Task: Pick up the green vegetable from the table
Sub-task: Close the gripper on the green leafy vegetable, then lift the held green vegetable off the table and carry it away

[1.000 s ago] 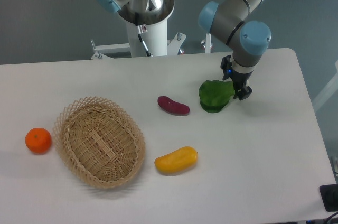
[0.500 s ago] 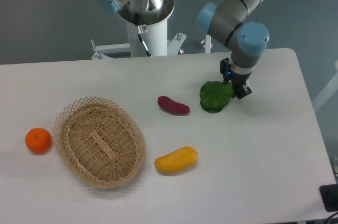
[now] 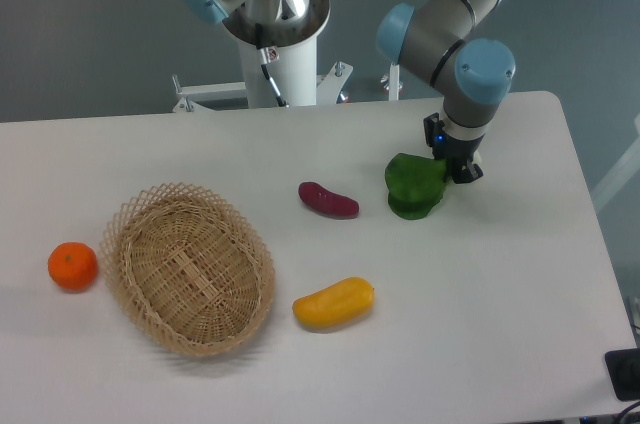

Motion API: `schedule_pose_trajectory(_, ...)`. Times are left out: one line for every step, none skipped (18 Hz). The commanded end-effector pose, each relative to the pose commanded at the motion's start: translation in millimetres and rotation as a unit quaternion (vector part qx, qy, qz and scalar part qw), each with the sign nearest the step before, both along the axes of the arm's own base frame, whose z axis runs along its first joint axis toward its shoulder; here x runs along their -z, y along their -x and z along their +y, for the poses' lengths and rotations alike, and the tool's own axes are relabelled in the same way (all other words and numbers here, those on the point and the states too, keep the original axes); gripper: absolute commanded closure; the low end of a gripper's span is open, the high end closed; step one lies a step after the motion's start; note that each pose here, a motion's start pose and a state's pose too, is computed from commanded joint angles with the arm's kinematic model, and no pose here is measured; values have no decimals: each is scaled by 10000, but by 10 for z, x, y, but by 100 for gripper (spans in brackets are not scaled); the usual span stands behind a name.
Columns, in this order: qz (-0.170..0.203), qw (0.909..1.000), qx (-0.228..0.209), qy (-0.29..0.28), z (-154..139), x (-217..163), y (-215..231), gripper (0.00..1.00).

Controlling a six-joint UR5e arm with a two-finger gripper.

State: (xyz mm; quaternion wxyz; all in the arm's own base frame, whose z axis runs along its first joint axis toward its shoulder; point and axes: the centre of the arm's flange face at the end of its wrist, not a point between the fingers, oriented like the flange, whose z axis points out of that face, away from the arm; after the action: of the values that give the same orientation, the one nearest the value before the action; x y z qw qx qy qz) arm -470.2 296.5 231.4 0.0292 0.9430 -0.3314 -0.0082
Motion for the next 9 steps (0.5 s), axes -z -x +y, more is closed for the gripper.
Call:
schedule_pose_trajectory(52,10000,31,-19,66,-59,12,68)
schedule_pose_trajectory(104,9999,-14,-48,129,-128,33,68)
schedule_pose_trajectory(131,9998,-98,-63,179,-182,45,68)
schedule_pose_trajectory(161,9997,-159,-88,255,-248,49,68)
schedule_pose_trajectory(192,9994,-242,-131,313,-317,66,68)
schedule_pose_trajectory(238,9991,-310,-174,379,-394,82,68)
schedule_pose_trajectory(281,9986,-393,-210,454,-456,76,69)
schedule_pose_trajectory(349,9979,-483,-259,512,-522,95,70)
schedule_pose_trajectory(398,9973,-544,-292,570,-570,116,70)
